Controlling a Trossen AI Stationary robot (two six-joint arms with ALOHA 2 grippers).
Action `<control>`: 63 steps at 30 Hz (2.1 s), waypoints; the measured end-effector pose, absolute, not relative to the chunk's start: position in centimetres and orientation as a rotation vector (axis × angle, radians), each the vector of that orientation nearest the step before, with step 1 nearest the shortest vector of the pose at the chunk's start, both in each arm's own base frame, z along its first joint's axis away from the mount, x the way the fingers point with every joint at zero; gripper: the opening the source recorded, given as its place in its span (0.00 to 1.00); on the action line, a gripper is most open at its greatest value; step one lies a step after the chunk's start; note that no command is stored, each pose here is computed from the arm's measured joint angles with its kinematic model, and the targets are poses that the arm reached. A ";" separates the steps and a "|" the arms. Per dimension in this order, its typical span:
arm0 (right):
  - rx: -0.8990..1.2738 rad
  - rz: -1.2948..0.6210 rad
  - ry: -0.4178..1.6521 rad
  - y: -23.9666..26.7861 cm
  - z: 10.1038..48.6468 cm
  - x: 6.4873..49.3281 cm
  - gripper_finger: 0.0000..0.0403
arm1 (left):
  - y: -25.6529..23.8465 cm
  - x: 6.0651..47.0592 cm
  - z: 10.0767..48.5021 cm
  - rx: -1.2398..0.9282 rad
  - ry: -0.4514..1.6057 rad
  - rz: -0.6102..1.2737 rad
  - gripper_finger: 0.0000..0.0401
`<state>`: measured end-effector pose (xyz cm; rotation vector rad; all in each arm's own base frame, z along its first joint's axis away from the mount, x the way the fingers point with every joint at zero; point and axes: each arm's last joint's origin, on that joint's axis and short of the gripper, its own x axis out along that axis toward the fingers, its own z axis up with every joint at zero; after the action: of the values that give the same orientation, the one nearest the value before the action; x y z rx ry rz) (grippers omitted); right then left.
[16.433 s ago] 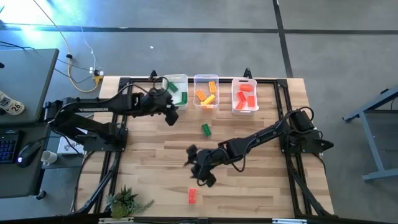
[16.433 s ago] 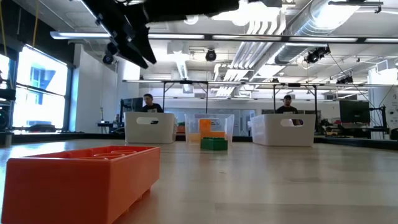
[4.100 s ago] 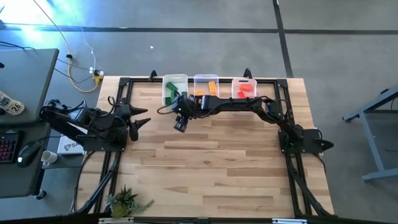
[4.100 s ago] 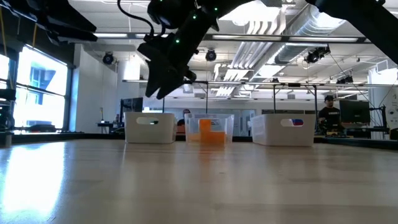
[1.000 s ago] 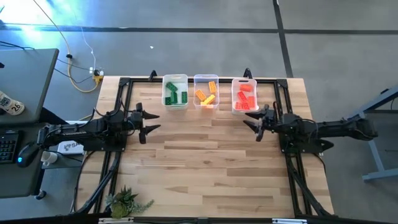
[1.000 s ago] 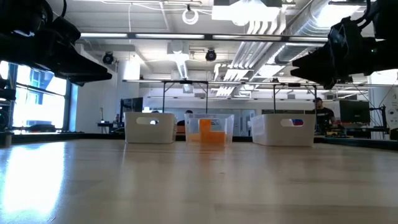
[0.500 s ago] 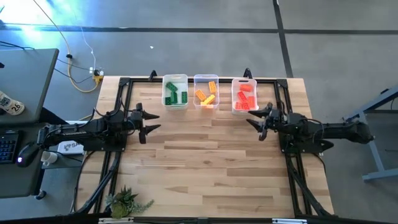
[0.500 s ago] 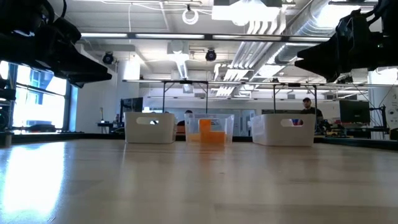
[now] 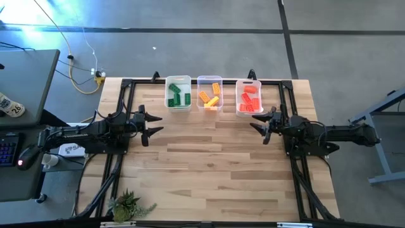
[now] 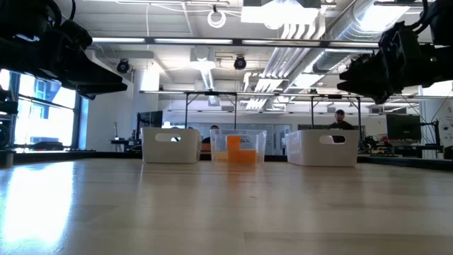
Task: Sort & place blocks by color
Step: Return to Home Position
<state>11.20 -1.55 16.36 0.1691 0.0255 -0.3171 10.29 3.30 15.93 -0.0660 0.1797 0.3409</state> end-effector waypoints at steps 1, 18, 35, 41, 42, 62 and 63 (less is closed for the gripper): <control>0.169 -0.320 0.033 -1.6 16.3 11.2 0.48 | 3.3 10.3 15.9 -0.066 0.180 0.341 0.50; 0.192 -0.327 0.150 -1.5 15.1 11.1 0.48 | 3.3 10.3 15.9 -0.066 0.180 0.341 0.50; 0.185 -0.327 0.151 -1.5 15.1 11.1 0.48 | 3.3 10.3 15.9 -0.066 0.180 0.341 0.50; 0.185 -0.326 0.151 -1.5 15.1 11.1 0.48 | 3.3 10.3 15.9 -0.066 0.180 0.341 0.50; 0.185 -0.327 0.151 -1.5 15.1 11.1 0.48 | 3.3 10.3 15.9 -0.066 0.180 0.341 0.50; 0.185 -0.327 0.151 -1.5 15.1 11.1 0.48 | 3.3 10.3 15.9 -0.066 0.180 0.341 0.50; 0.185 -0.327 0.151 -1.5 15.1 11.1 0.48 | 3.3 10.3 15.9 -0.066 0.180 0.341 0.50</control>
<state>11.06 -1.53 15.10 0.1849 0.1513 -0.3267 10.29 3.31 15.93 -0.0657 0.1801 0.3410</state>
